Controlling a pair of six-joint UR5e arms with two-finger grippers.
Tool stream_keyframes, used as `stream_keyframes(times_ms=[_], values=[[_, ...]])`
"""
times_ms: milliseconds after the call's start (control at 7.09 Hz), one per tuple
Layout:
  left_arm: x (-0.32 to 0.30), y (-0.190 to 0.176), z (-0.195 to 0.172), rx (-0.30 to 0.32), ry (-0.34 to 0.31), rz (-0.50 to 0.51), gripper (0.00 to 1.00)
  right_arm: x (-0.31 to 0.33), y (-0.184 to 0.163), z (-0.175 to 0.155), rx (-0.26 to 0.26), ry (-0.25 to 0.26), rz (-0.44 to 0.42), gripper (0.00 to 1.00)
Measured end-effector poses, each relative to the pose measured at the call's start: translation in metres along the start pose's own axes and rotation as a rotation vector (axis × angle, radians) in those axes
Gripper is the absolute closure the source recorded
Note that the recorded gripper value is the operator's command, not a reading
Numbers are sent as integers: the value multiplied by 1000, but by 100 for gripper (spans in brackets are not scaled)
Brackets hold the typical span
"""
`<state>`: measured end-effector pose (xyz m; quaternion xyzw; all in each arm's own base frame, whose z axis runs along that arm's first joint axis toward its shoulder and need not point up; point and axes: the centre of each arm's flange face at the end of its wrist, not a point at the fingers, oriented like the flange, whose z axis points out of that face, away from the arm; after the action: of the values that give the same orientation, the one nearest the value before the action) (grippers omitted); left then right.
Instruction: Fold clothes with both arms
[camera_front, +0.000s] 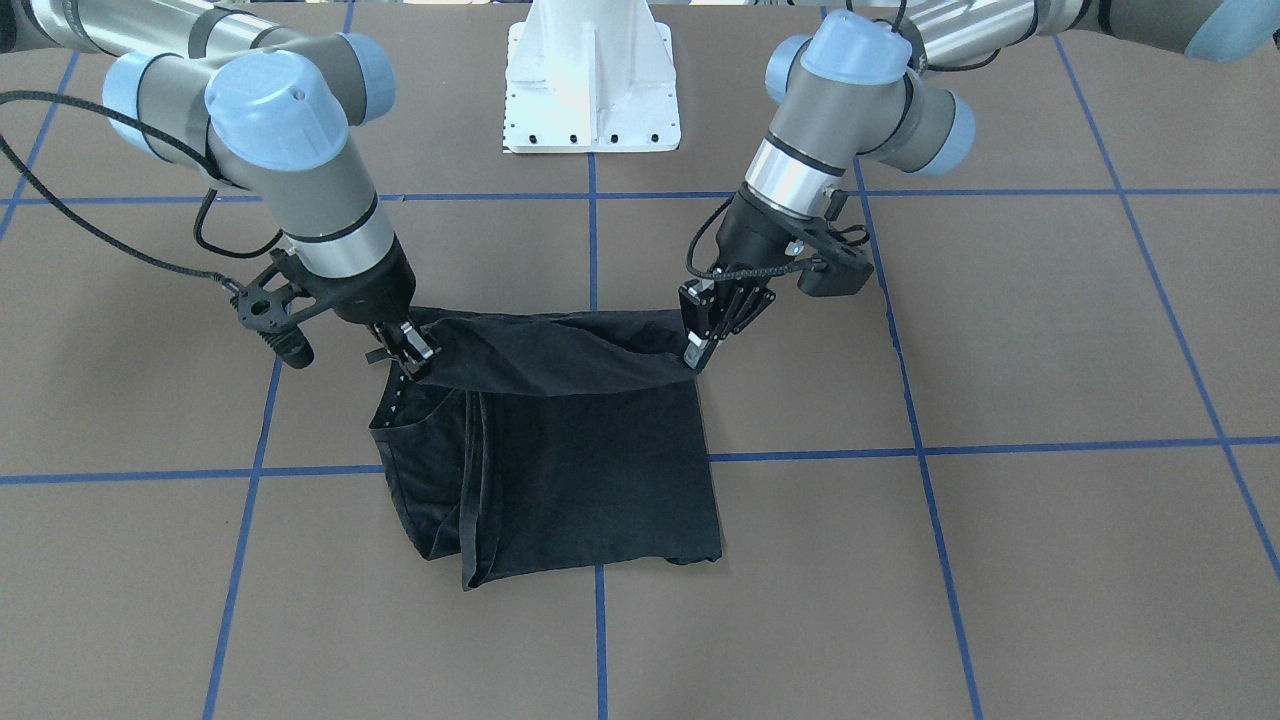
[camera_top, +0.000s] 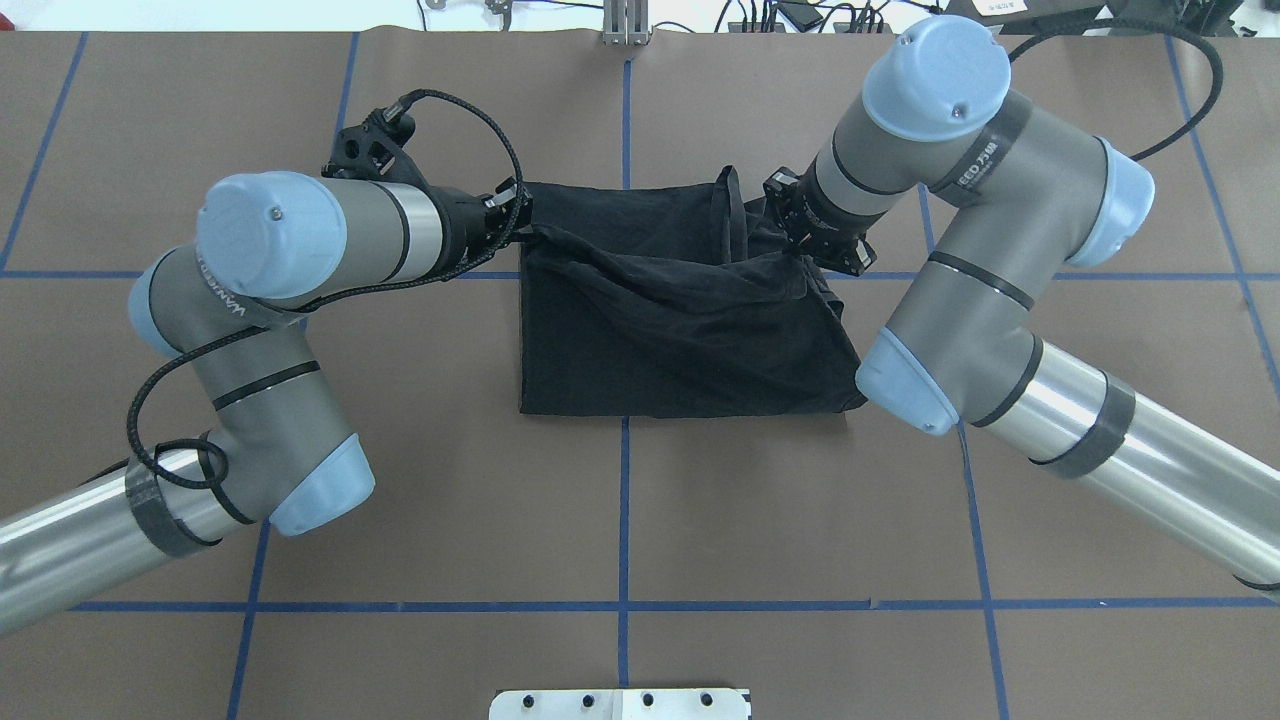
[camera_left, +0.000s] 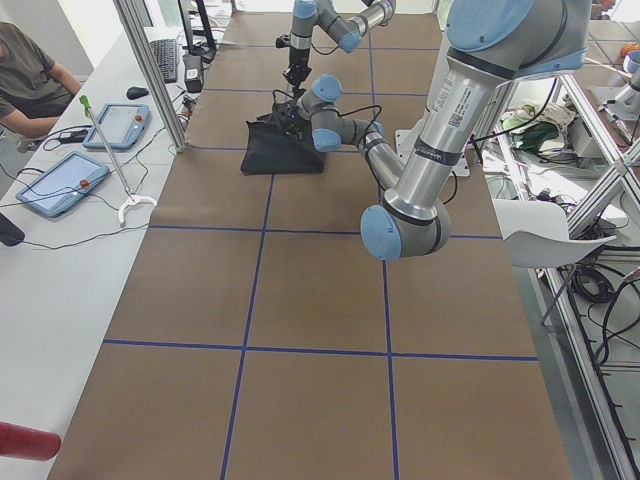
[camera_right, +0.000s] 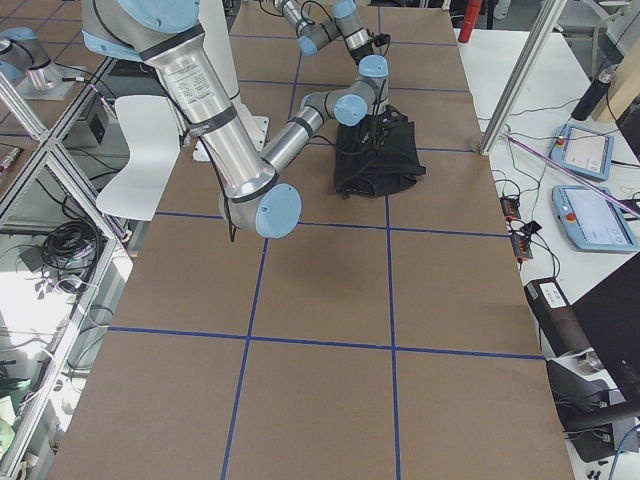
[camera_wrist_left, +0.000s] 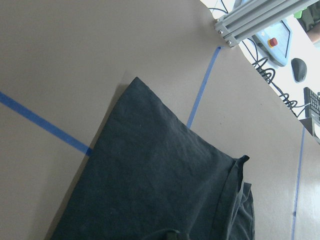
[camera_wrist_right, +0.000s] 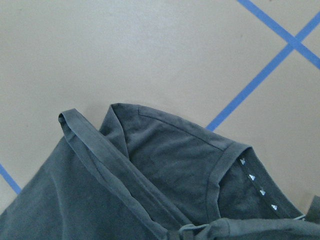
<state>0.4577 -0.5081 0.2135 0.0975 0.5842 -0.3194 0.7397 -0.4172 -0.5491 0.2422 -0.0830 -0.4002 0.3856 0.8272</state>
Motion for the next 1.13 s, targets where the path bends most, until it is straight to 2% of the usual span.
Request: stream_keyframes(times_ms=[282, 564, 706, 988, 1129], values=[[1, -39, 35, 52, -25, 31, 100, -34, -27, 14, 7, 34, -28, 100], [-4, -65, 64, 81, -34, 53, 54, -60, -54, 42, 16, 32, -45, 100], [-2, -72, 79, 89, -39, 61, 44, -69, -68, 55, 21, 20, -48, 1], [-2, -105, 100, 123, -39, 104, 44, -109, -87, 63, 38, 31, -75, 0], [-2, -122, 100, 141, -34, 128, 44, -131, -98, 54, 46, 32, -93, 0]])
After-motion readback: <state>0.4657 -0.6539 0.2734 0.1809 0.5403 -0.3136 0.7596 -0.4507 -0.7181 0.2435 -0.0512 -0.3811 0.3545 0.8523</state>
